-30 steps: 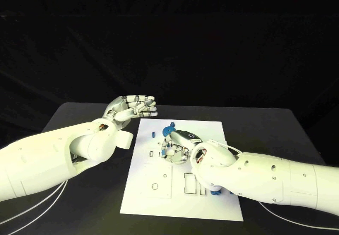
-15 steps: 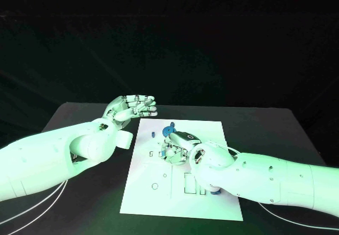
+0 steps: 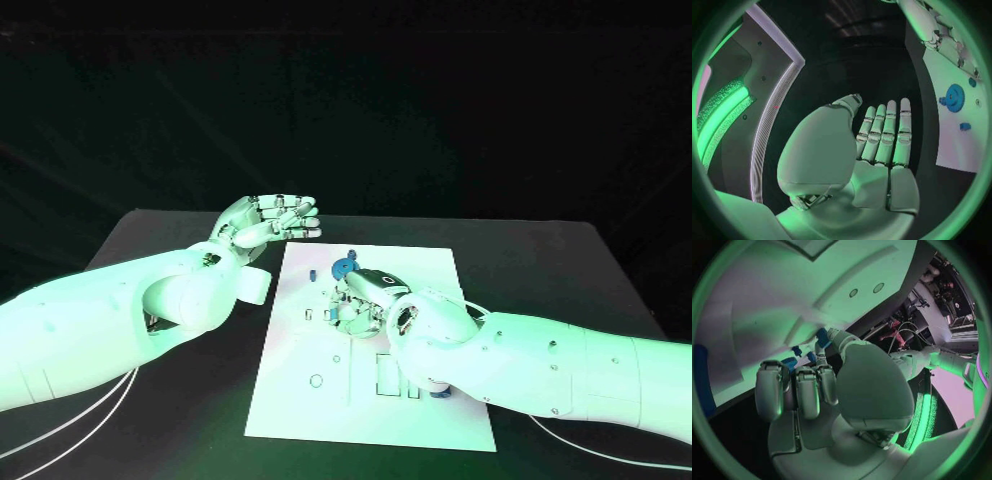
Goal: Assemble the parts on the task board
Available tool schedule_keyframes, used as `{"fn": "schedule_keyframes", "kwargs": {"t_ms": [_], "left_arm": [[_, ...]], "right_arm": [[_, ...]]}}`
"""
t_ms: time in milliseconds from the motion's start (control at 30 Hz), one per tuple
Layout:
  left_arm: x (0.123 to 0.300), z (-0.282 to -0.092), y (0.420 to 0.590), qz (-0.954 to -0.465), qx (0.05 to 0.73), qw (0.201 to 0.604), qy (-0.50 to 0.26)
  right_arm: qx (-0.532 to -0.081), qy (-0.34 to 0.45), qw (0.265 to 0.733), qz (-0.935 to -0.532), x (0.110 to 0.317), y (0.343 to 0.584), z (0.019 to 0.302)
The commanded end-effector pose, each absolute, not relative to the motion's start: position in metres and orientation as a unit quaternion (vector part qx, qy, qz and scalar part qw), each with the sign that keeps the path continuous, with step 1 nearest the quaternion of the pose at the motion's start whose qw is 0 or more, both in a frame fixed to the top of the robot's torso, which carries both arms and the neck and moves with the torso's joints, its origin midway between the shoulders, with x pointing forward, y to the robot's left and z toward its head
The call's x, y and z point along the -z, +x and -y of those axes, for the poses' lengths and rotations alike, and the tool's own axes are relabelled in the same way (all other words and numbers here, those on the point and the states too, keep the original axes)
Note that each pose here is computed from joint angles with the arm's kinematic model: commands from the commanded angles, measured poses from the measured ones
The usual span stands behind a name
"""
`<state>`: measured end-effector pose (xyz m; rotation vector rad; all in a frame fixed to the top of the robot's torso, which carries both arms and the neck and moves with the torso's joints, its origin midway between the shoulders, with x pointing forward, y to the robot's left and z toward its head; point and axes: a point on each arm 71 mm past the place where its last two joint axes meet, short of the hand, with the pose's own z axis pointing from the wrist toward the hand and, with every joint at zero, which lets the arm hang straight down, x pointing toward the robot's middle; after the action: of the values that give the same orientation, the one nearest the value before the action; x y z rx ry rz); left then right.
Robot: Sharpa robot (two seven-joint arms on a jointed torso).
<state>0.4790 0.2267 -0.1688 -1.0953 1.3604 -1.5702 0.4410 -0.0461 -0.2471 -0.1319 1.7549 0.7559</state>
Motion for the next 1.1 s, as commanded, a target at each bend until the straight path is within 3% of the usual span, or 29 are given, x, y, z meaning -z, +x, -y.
{"fn": "schedule_keyframes", "kwargs": {"t_ms": [33,1100], "left_arm": [[0.1676,-0.2244,0.4787,-0.534,0.625,0.380,-0.426],[0.1681,-0.2256,0.4795,-0.534,0.623,0.380,-0.426]], "right_arm": [[-0.316,-0.066,0.573,-0.753,0.2492,0.4402,0.0461],[-0.317,-0.058,0.576,-0.752,0.2484,0.4398,0.0463]]}}
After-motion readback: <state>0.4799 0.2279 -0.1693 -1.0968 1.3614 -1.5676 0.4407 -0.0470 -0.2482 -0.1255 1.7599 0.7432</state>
